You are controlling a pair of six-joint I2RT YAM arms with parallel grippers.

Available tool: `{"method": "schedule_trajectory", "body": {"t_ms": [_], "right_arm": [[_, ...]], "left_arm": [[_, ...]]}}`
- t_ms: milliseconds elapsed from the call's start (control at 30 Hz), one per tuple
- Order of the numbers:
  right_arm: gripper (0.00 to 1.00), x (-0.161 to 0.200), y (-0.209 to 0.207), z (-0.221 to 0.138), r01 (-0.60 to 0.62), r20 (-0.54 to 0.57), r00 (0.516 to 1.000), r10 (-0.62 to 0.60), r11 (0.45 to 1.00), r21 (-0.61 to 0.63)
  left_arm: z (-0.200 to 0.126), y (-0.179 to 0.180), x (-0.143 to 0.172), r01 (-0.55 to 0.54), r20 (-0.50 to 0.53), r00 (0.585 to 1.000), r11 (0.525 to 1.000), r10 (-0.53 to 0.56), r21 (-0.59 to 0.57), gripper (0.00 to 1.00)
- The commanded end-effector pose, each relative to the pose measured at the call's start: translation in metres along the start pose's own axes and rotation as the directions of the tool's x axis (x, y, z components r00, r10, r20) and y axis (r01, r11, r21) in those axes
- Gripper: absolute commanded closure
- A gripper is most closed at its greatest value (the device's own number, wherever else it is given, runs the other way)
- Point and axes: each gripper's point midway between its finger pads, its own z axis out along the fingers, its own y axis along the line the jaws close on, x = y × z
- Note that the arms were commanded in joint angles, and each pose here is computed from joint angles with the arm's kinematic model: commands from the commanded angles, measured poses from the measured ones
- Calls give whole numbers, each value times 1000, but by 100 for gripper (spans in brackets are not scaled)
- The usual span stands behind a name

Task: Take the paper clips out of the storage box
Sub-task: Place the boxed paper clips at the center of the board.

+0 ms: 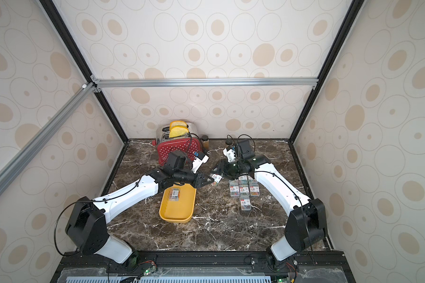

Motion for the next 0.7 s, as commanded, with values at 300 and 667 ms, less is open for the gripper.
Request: {"method": "schedule_trajectory", "body": {"t_ms": [300,667], "right_arm": [[77,6,-79,-43,125,-77,991,-108,952,278],[79,52,-177,-92,198,-271,962,-35,773,602]], "left_arm": [[-40,-16,-14,10,43,999,999,-9,-30,23],[-82,21,-9,190,78,981,965,-179,-179,1]]}}
